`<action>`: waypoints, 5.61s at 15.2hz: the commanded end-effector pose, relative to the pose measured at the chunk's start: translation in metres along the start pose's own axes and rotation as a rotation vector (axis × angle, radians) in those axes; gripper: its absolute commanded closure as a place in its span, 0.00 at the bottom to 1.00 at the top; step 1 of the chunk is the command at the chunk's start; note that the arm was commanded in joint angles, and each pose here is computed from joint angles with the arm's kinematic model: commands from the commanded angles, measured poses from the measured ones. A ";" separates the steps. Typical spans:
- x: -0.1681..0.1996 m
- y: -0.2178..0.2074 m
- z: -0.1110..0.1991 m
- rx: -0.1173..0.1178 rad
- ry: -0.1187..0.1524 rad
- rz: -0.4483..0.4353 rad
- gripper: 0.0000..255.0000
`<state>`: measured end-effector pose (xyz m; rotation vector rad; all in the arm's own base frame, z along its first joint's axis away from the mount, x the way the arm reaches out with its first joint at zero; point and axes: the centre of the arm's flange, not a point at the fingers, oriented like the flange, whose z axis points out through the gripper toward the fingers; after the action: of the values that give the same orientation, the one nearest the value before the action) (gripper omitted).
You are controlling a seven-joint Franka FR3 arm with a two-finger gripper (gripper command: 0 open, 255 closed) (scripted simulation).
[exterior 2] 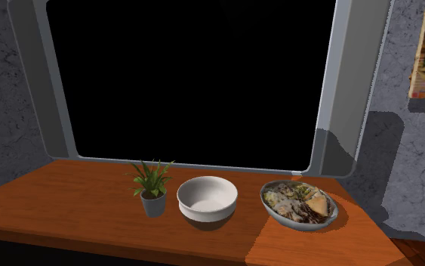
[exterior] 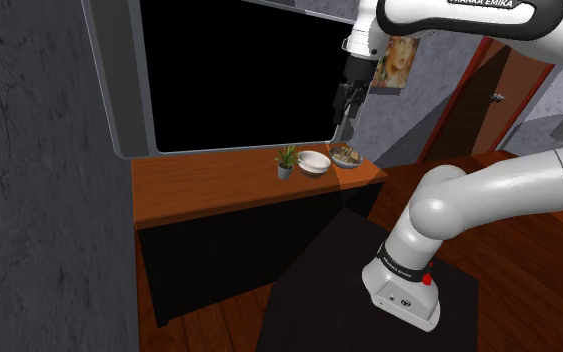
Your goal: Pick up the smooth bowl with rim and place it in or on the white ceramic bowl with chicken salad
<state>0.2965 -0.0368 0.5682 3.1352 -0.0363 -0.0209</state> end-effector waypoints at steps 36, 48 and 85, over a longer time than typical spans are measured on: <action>0.209 0.208 0.315 -0.144 0.007 0.079 0.00; 0.209 0.213 0.349 -0.144 0.007 0.079 0.00; 0.207 0.214 0.217 -0.144 0.007 0.079 1.00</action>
<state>0.4947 -0.2572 0.3442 2.9871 -0.1508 -0.0120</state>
